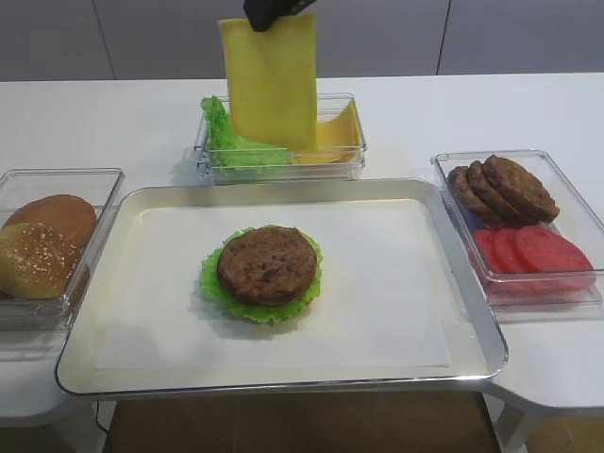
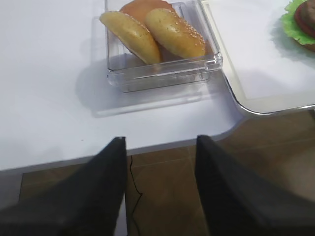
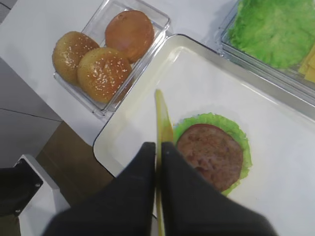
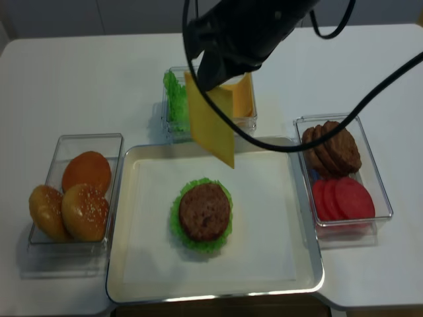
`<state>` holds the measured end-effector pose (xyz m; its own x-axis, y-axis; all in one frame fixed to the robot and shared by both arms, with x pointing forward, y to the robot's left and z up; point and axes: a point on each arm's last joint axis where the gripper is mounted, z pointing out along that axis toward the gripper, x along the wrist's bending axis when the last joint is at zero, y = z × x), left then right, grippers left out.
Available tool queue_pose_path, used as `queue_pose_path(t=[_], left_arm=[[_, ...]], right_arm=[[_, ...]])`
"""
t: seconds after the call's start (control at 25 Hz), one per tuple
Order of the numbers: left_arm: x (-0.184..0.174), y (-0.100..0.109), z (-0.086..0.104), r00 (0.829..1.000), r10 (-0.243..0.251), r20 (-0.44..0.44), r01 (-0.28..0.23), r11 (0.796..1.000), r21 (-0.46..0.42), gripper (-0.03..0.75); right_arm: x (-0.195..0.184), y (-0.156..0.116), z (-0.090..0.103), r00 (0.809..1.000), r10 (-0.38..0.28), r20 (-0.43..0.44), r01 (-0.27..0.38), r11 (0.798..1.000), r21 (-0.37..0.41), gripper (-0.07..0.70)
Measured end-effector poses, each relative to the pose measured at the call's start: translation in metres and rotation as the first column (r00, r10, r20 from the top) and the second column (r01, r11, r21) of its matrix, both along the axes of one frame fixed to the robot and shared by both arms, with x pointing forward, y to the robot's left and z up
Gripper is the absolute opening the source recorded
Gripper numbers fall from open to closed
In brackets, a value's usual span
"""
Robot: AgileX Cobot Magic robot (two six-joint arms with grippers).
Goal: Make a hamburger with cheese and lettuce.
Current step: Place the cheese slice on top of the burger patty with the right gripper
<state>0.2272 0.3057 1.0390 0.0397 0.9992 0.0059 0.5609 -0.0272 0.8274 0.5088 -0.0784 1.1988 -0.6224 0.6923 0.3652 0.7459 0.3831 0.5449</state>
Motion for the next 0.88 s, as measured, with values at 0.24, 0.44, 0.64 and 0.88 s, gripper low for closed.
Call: queue_pose_path(t=[0.24,0.44,0.64,0.88], left_arm=[[0.000,0.000,0.000,1.000,0.000,0.000,0.000,1.000,0.000,0.342],[0.000,0.000,0.000,1.000,0.000,0.000,0.000,1.000,0.000,0.342],[0.000,0.000,0.000,1.000,0.000,0.000,0.000,1.000,0.000,0.342],[0.000,0.000,0.000,1.000,0.000,0.000,0.000,1.000,0.000,0.342]], right_arm=[[-0.009,0.011,-0.001,0.999,0.040,0.011,-0.039,0.999,-0.018,0.041],[-0.010,0.012,-0.004,0.999,0.042,-0.001,-0.042,0.999,-0.024,0.041],[-0.010,0.012,-0.025,0.997,0.040,-0.061,-0.044,0.997,-0.065,0.041],[-0.011,0.013,-0.045,0.992,0.049,-0.118,-0.060,0.994,-0.093,0.041]])
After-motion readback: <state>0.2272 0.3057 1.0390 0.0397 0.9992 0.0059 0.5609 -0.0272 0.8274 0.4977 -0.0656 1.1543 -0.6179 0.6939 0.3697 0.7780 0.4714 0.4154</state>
